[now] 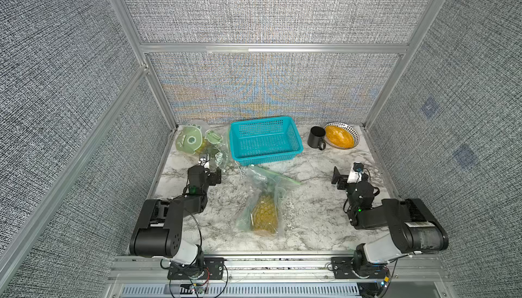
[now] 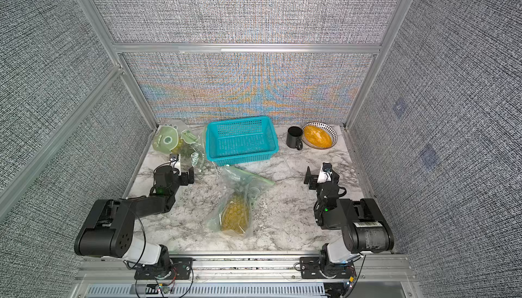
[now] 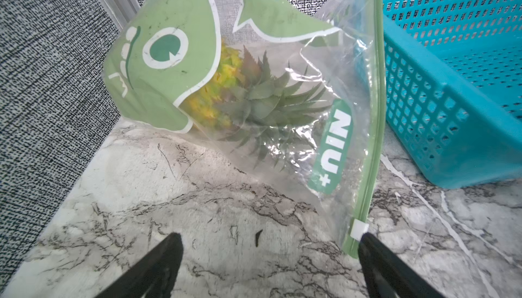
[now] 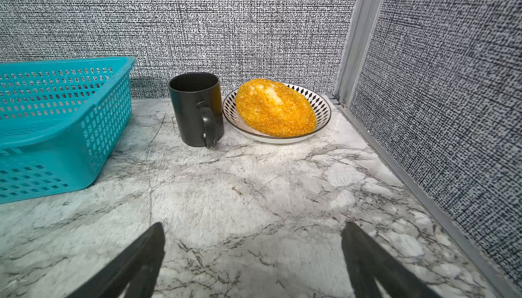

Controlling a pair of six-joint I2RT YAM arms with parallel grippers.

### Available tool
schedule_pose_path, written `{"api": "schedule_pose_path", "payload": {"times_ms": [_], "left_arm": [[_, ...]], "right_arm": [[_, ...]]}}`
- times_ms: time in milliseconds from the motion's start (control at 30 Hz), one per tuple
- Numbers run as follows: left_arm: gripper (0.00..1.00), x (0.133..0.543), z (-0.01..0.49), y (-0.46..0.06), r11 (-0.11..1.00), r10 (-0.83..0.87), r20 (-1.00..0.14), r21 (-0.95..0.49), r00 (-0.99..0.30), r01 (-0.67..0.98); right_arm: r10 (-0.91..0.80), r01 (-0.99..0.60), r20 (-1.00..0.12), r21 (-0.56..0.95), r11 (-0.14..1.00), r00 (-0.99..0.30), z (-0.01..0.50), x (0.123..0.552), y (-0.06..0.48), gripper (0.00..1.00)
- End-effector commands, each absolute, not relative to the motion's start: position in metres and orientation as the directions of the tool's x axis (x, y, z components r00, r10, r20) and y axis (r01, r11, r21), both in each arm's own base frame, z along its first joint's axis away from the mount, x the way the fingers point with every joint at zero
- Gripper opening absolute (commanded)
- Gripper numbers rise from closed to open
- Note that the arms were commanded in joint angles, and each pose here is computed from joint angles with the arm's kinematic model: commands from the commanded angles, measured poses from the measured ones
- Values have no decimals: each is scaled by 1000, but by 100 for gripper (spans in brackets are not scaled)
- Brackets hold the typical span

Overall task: Open the zip-top bag and take out the pineapple
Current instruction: Pick up the zipper food storage bag at the center of the board.

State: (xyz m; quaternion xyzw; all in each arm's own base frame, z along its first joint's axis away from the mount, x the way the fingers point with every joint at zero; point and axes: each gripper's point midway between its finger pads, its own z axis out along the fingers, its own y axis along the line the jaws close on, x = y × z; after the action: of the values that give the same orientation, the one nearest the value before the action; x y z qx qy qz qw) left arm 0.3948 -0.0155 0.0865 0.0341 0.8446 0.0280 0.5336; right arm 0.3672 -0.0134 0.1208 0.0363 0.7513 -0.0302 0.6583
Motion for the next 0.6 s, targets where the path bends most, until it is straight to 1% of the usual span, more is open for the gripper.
{"api": "schedule_pose_path", "payload": {"times_ms": [0,567], "left_arm": [[99,399,94,-16,996,91,-912,87,-399,27],[100,399,95,-16,996,89,-913,85,-398,27]], "right_arm": [[13,100,-994,2,995,-107,127,369,-14,98],[11,100,-994,0,995,-108,127,369,-14,98]]}}
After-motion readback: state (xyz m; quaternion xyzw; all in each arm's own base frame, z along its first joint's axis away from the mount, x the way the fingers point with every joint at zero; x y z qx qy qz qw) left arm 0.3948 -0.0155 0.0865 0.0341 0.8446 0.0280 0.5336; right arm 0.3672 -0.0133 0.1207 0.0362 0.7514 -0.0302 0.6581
